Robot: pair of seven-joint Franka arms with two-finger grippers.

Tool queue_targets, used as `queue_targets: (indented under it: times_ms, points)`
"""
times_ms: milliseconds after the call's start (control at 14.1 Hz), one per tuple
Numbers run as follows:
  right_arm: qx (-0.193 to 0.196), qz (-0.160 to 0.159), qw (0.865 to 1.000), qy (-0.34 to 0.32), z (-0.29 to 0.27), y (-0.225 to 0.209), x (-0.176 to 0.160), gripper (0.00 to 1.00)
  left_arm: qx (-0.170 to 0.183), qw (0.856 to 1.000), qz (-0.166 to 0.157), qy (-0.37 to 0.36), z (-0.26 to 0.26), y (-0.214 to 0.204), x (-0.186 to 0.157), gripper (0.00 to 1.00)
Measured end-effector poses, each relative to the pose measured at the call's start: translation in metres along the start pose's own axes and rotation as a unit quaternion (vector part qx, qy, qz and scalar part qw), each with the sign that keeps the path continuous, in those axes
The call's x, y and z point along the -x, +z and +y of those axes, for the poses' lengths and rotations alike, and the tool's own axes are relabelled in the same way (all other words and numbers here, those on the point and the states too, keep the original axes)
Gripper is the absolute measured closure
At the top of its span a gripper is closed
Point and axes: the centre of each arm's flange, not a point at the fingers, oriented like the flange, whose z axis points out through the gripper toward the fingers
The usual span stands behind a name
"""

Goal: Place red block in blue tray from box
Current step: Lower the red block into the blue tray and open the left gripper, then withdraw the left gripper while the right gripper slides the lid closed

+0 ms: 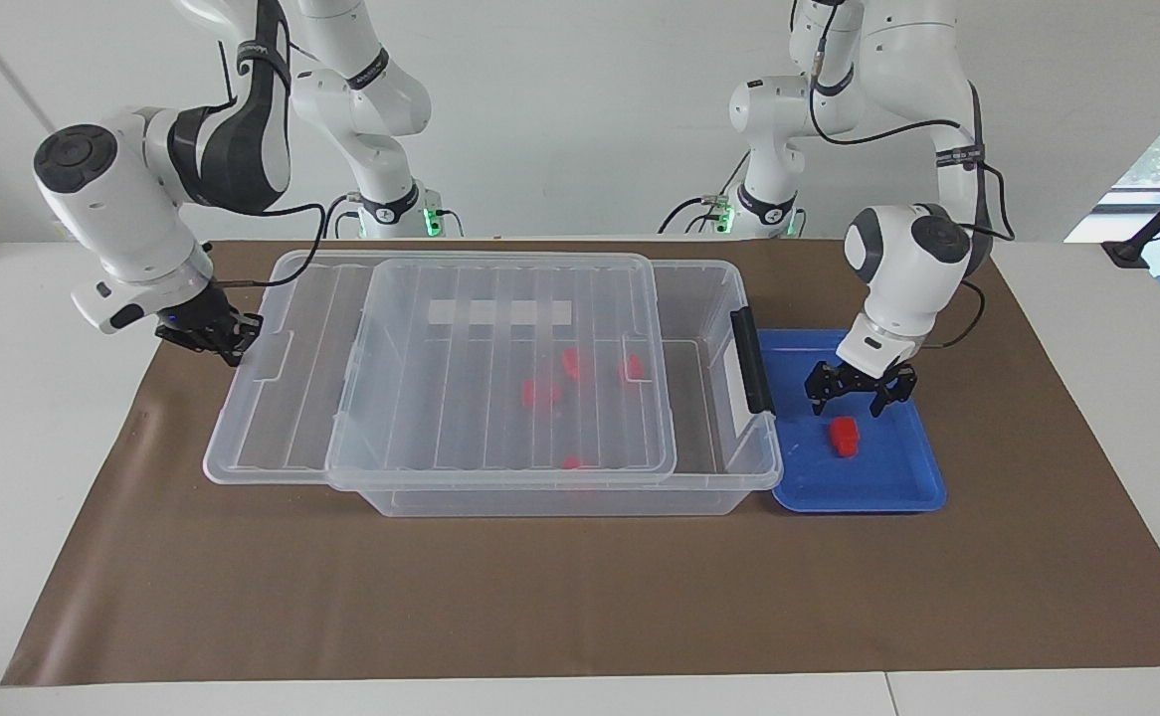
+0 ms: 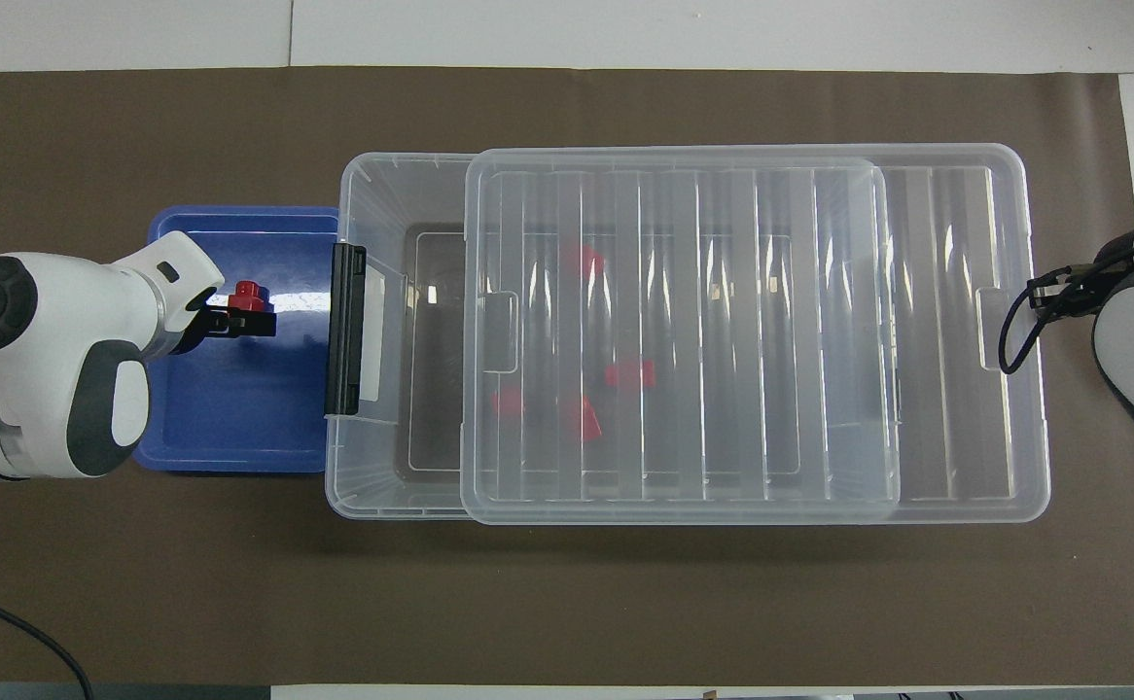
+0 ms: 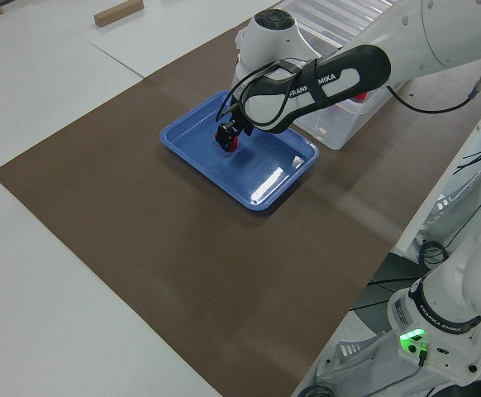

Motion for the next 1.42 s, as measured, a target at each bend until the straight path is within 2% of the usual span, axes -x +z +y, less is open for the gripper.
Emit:
queue_targets:
  times_ms: [283,495,778,1061,1203,1415]
  points:
    - [0.000,0.000,1.000,0.012,-0.018,0.000,-0.002,0.99,-0.001,1.000,-0.028,0.000,0.001,-0.091,-0.013,0.00]
    - [0.000,0.000,1.000,0.020,-0.032,-0.001,-0.002,0.99,-0.001,1.000,-0.030,0.000,0.002,-0.157,-0.026,0.00]
    - [0.000,0.001,0.999,0.033,-0.052,-0.001,-0.003,0.99,0.000,1.000,-0.029,0.001,0.002,-0.223,-0.037,0.00]
    - [-0.001,0.002,0.999,0.050,-0.080,-0.003,-0.003,0.99,0.000,0.999,-0.045,-0.004,-0.003,-0.250,-0.039,0.00]
    - [0.000,0.003,0.998,0.058,-0.094,-0.004,-0.003,0.99,0.001,0.998,-0.062,-0.005,-0.004,-0.251,-0.035,0.00]
    - [0.000,0.002,0.998,0.065,-0.105,-0.003,-0.002,0.99,0.001,0.997,-0.071,-0.006,-0.005,-0.249,-0.032,0.00]
